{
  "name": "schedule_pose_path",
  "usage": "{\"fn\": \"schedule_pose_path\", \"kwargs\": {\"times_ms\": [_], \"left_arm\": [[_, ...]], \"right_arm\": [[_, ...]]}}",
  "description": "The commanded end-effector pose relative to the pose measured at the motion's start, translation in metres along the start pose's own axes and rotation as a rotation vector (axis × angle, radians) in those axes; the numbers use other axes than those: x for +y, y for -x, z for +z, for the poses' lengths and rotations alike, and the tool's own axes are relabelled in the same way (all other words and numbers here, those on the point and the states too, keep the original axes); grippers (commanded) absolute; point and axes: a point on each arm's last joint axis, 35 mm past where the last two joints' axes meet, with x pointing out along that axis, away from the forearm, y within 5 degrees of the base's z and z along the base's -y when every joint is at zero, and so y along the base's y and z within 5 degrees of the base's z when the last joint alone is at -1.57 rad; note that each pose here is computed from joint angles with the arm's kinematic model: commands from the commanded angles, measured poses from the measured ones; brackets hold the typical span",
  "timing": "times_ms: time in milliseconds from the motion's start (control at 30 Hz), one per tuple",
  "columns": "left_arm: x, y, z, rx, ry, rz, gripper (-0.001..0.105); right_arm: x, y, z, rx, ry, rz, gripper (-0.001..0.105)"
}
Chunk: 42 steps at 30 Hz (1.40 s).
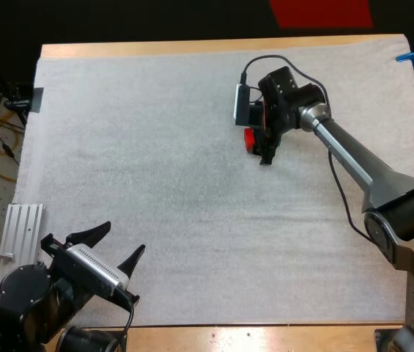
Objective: Stack red cube on blue cube
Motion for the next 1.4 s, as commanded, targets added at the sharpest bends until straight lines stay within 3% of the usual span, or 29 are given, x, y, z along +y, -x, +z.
{"fn": "schedule_pose_path", "kwargs": {"times_ms": [0,333,433,533,600,700,1133,1367], "left_arm": [[-0.001,0.001,0.002,-0.007,-0.003,-0.004,0.063],[-0.001,0.001,0.002,-0.007,-0.003,-0.004,0.063],[-0.001,0.001,0.002,-0.007,-0.003,-0.004,0.063],[-0.001,0.001,0.002,-0.007,-0.003,-0.004,0.063],[-0.001,0.001,0.002,-0.007,-0.003,-0.004,0.063],[-0.001,0.001,0.002,-0.007,-0.003,-0.004,0.063],[-0.001,0.001,0.002,-0.007,-0.003,-0.004,0.063],[-0.001,0.001,0.002,-0.007,-0.003,-0.004,0.063]], "right_arm": [[-0.003,0.002,0.002,-0.034,0.029,-0.014,0.070],[0.000,-0.013,-0.002,-0.030,0.023,0.010,0.070],[0.000,-0.013,-0.002,-0.030,0.023,0.009,0.062],[-0.001,-0.013,-0.002,-0.028,0.021,0.001,0.040],[-0.003,-0.013,-0.002,-0.022,0.021,-0.020,0.018],[-0.006,-0.013,0.000,-0.015,0.021,-0.049,0.000],[-0.021,0.011,0.029,-0.029,-0.013,-0.101,0.000],[-0.022,0.053,0.038,-0.009,-0.211,-0.131,0.000]]}}
